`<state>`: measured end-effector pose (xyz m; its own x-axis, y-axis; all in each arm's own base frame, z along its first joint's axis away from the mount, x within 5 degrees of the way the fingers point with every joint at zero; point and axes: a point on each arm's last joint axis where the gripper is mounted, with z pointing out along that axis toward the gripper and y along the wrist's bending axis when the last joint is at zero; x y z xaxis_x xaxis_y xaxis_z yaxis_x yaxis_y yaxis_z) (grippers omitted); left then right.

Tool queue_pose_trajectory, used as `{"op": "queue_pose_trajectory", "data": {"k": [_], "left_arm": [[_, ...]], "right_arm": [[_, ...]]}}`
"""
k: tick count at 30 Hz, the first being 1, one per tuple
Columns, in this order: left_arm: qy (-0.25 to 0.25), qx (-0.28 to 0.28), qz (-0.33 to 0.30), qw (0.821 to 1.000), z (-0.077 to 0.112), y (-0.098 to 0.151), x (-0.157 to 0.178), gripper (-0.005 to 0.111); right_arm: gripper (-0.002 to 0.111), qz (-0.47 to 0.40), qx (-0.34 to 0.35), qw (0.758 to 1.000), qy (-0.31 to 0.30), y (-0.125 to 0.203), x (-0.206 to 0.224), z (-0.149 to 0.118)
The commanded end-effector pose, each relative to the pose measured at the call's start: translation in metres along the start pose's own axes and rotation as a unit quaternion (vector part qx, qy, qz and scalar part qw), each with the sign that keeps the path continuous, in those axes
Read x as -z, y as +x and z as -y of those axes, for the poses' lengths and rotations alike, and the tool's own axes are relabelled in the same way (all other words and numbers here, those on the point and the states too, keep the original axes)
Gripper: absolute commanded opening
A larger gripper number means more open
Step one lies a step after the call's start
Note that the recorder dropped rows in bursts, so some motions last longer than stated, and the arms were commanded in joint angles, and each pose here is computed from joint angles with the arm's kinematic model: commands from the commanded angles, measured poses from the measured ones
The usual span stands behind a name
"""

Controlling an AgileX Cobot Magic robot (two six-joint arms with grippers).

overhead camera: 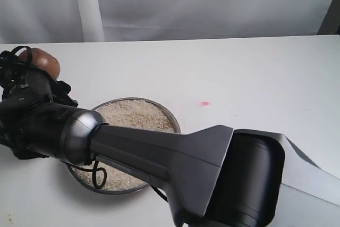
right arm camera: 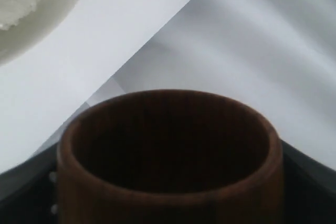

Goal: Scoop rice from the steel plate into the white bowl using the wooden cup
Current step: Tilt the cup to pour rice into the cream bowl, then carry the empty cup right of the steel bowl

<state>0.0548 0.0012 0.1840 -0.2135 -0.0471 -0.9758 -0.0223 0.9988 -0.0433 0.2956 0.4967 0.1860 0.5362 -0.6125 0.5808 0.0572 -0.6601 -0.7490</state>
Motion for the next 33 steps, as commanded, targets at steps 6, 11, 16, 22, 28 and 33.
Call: {"op": "queue_pose_trajectory", "data": {"k": [6,11,16,22,28,33], "left_arm": [[0.003,0.003,0.009,1.0,0.0,-0.003,0.001,0.0],[0.003,0.003,0.009,1.0,0.0,-0.003,0.001,0.0],[0.003,0.003,0.009,1.0,0.0,-0.003,0.001,0.0],[0.003,0.003,0.009,1.0,0.0,-0.003,0.001,0.0],[0.003,0.003,0.009,1.0,0.0,-0.003,0.001,0.0],[0.003,0.003,0.009,1.0,0.0,-0.003,0.001,0.0]], "right_arm": [[0.0,-0.037,-0.278,0.954,-0.108,0.007,0.008,-0.012],[0.0,-0.044,-0.423,0.898,-0.11,0.022,0.021,0.003],[0.0,-0.039,-0.515,0.849,-0.108,0.046,0.043,0.027],[0.0,-0.038,-0.568,0.817,-0.088,0.074,0.072,0.048],[0.0,-0.014,-0.591,0.804,-0.063,0.097,0.105,0.042],[0.0,0.019,-0.622,0.781,-0.05,0.128,0.144,0.021]]}}
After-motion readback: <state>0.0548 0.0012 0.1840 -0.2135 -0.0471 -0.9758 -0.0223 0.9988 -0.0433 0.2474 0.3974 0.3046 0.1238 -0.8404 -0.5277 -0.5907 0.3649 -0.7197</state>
